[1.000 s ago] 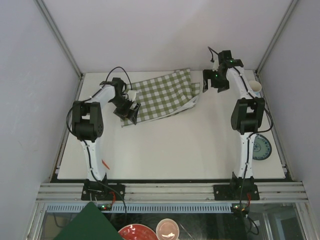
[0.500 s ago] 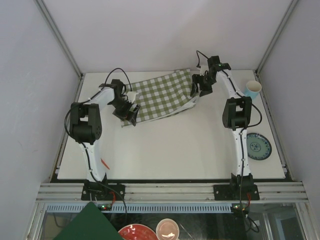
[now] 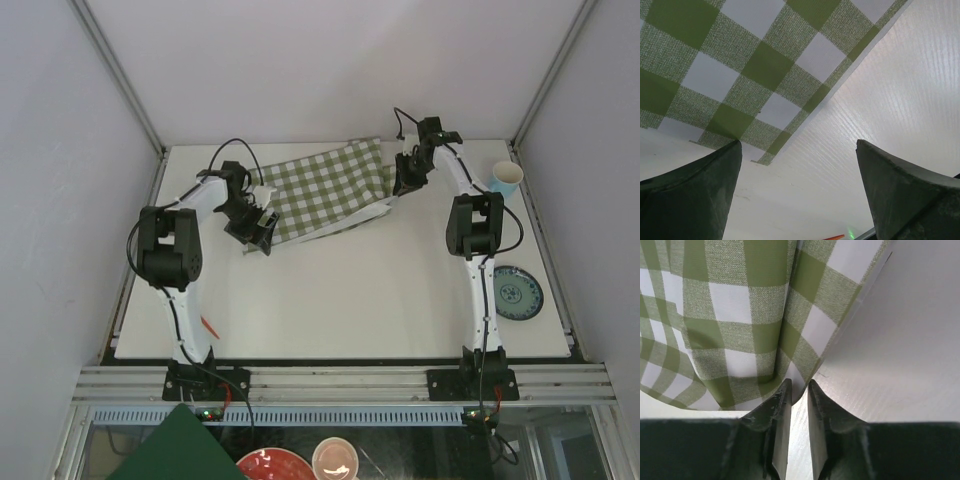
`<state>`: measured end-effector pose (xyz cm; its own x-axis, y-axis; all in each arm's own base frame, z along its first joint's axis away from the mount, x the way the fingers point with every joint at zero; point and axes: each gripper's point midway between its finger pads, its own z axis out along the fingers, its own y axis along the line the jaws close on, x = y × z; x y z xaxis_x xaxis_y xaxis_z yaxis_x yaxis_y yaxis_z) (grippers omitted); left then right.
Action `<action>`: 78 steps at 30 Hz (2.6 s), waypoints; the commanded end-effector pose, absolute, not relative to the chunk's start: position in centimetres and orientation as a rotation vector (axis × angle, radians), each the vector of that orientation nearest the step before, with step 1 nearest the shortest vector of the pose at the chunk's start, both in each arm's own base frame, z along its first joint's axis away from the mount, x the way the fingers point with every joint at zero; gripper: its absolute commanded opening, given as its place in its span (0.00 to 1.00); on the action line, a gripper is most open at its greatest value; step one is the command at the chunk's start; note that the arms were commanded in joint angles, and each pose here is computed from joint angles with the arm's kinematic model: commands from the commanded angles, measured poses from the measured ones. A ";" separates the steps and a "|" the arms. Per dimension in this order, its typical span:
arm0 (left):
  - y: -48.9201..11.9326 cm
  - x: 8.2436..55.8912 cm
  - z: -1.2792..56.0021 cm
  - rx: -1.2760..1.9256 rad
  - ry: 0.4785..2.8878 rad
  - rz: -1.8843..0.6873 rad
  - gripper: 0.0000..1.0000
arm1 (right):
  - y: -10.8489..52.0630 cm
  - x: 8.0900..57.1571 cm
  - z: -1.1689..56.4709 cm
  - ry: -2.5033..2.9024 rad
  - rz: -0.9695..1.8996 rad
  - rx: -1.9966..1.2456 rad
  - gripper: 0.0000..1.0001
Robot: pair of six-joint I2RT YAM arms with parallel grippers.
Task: Set the dinner table for one person
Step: Flatten out the napkin at the center of the board.
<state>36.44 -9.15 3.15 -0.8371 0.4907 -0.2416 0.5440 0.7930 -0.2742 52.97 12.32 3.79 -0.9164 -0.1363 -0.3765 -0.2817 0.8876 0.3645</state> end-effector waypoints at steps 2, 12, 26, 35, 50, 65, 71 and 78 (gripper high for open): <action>-9.2 35.4 4.2 0.838 2.803 -0.523 1.00 | 12.1 54.2 5.6 2.644 0.526 -0.348 0.17; -9.1 35.1 4.5 0.845 2.796 -0.517 1.00 | 12.7 50.9 7.5 2.735 0.535 -0.239 0.00; -9.1 34.8 5.8 0.864 2.752 -0.506 1.00 | 18.2 37.1 11.6 2.874 0.657 -0.555 0.00; -9.2 35.2 6.6 0.865 2.733 -0.509 1.00 | 20.7 32.2 13.0 2.891 0.760 -0.766 0.00; -9.2 35.1 6.4 0.880 2.727 -0.508 1.00 | 10.7 39.0 13.3 2.802 0.373 -0.674 0.48; -9.4 34.4 6.0 0.899 2.721 -0.537 1.00 | 6.0 47.8 6.6 2.820 0.367 -0.626 0.45; -8.8 35.3 5.9 0.882 2.720 -0.476 1.00 | 6.7 49.4 6.2 2.784 0.366 -0.619 0.47; -9.0 35.6 5.9 0.879 2.715 -0.488 1.00 | 7.0 51.4 6.9 2.732 0.423 -0.504 0.48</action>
<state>34.60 -8.97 4.05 -0.8139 0.5174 -0.2644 0.5775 0.7708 -0.2690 49.40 6.57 5.32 -0.8910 -0.3499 -0.2892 -0.4134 0.8886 0.1985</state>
